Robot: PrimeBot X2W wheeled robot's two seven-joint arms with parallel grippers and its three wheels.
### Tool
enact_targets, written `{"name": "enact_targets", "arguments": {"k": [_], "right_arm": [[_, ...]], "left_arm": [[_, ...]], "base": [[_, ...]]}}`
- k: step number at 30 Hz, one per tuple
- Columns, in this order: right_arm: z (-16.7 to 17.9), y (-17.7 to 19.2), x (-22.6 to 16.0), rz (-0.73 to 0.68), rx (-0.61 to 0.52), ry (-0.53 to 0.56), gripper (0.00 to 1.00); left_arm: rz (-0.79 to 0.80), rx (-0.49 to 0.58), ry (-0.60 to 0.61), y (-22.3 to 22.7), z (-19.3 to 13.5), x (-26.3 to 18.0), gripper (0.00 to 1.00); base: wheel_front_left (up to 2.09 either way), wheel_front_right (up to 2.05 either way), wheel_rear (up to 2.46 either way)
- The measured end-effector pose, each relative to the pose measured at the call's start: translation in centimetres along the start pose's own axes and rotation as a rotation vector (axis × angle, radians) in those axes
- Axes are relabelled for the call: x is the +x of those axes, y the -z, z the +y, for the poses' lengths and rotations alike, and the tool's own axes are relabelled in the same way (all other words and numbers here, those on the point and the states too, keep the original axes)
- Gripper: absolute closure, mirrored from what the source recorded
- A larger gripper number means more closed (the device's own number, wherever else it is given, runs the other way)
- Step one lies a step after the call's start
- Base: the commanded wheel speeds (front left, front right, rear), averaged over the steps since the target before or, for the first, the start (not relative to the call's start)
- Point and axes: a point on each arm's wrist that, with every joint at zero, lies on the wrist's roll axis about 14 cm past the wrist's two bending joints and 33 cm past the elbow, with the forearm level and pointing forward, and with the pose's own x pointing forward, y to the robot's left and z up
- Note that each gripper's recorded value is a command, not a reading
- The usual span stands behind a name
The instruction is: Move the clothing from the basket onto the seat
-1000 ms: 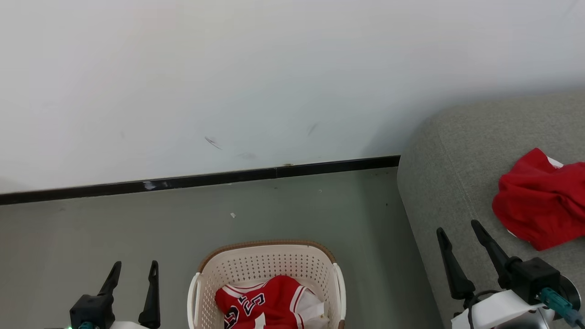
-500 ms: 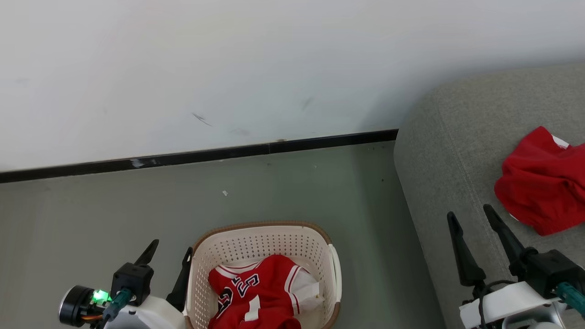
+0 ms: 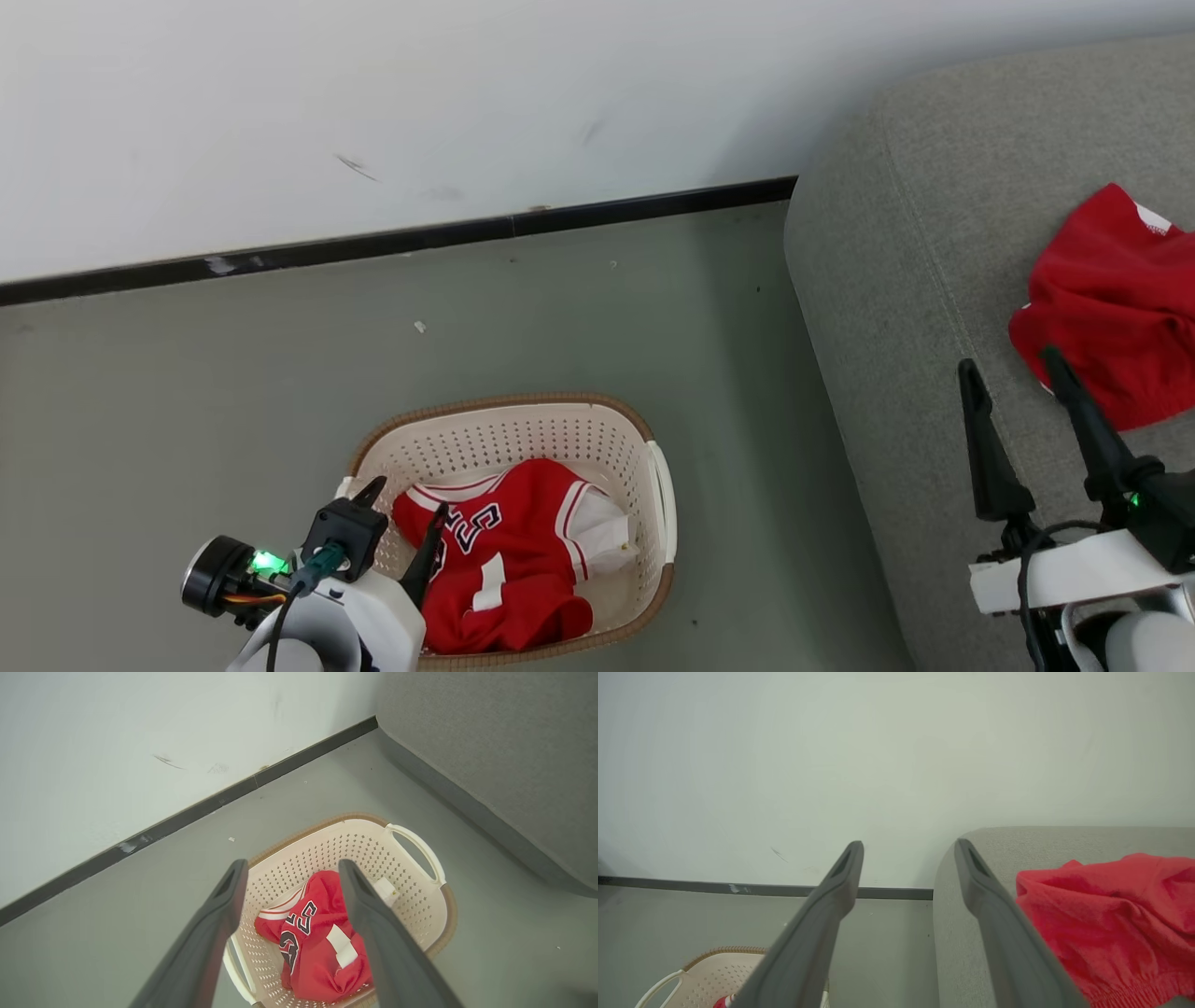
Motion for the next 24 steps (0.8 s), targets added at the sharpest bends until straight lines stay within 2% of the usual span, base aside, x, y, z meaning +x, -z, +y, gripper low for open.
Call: {"name": "enact_targets", "arguments": {"k": [24], "right_arm": [[-0.4,2.4,6.8,-0.015,-0.038,0.001,0.0]], "left_arm": [[0.234,0.066,0.25,8.7,-4.8,6.9,0.0]], "base": [[0.0,0.0,0.0]]}}
